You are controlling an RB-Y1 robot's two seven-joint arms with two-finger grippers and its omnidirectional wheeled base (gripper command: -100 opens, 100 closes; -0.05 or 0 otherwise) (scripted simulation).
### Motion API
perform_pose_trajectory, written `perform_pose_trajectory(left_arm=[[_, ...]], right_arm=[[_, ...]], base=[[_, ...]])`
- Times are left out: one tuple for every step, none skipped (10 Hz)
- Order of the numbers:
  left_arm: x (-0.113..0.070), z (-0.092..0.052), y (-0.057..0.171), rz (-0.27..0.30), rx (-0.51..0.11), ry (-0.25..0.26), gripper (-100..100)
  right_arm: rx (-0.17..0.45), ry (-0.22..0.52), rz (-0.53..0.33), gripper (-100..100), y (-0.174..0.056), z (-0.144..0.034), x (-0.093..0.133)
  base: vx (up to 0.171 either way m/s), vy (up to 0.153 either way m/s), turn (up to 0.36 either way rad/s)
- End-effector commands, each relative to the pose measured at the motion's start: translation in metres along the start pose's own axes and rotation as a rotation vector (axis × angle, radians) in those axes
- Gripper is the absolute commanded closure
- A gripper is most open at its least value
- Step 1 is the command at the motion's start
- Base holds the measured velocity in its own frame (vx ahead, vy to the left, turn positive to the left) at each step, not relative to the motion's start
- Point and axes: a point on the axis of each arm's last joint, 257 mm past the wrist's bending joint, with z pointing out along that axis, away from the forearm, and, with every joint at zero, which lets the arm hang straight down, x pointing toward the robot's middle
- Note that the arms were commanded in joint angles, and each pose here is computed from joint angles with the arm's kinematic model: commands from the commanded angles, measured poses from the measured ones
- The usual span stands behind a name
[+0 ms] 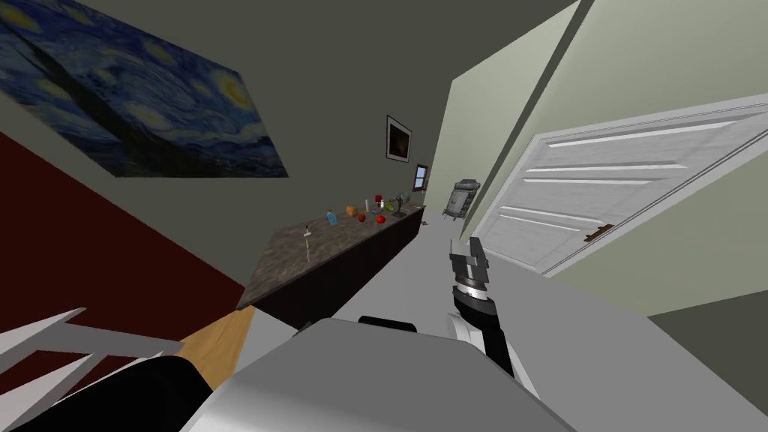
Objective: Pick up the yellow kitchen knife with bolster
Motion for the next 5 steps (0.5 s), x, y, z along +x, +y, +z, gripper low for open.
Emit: perform_pose_trajectory(left_arm=[[0.0, -0.027, 0.019, -0.035, -0.073, 0.015, -100], [-0.008, -0.036, 0.029, -0.028, -0.106, -0.001, -100], [-0.008, -0.063, 0.045, -0.06, -0.172, 0.003, -100], [-0.014, -0.069, 0.049, -0.05, -0.194, -0.002, -100], [-0.014, -0.07, 0.05, -0.05, -0.197, -0.004, -100]], right_arm=[[0.0, 0.0, 0.0, 0, 0.0, 0.0, 0.0], [0.0, 0.0, 0.0, 0, 0.0, 0.0, 0.0], [0.0, 0.0, 0.0, 0, 0.0, 0.0, 0.0], [0.0, 0.0, 0.0, 0, 0.0, 0.0, 0.0], [0.0, 0.0, 0.0, 0, 0.0, 0.0, 0.0]], base=[[0.142, -0.076, -0.267], [0.123, -0.055, -0.104], [0.132, -0.05, -0.189], [0.105, -0.034, -0.113], [0.044, -0.011, 0.002]])
